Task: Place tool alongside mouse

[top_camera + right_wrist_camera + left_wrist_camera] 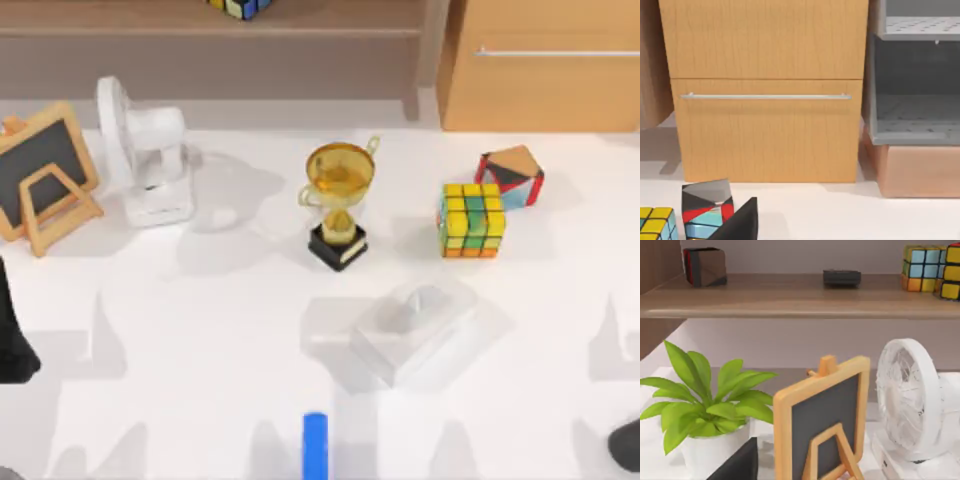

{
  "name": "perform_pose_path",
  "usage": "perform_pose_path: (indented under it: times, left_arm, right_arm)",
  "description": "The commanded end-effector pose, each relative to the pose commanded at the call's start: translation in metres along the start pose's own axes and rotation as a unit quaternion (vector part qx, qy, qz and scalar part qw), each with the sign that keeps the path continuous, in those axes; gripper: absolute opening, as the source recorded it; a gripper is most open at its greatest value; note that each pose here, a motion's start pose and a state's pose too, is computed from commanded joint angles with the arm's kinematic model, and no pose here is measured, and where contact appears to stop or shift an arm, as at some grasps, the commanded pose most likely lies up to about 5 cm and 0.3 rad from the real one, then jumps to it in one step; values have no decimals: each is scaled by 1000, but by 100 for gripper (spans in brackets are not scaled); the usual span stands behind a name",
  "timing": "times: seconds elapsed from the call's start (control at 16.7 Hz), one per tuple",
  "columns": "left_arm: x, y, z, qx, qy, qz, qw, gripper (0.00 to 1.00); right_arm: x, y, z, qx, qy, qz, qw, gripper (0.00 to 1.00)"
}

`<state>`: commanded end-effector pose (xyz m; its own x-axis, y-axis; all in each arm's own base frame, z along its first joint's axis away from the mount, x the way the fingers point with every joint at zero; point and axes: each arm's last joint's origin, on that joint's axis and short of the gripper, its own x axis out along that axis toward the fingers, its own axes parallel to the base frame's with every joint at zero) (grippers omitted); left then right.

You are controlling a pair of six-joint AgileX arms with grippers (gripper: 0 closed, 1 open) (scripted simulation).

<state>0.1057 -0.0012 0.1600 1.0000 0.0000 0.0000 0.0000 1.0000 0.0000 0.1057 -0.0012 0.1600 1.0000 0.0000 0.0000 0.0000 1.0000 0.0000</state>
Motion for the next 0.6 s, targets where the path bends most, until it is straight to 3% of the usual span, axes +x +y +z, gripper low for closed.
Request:
perform_pose_path:
  times: [0.3, 0.6]
  left_arm:
    - [0, 0, 0, 0, 0, 0, 1000, 100]
    - [0, 0, 0, 0, 0, 0, 1000, 100]
  right_arm:
    - [1, 6, 11, 21, 17, 22, 999, 100]
    - [12, 34, 51, 97, 122, 117, 981, 100]
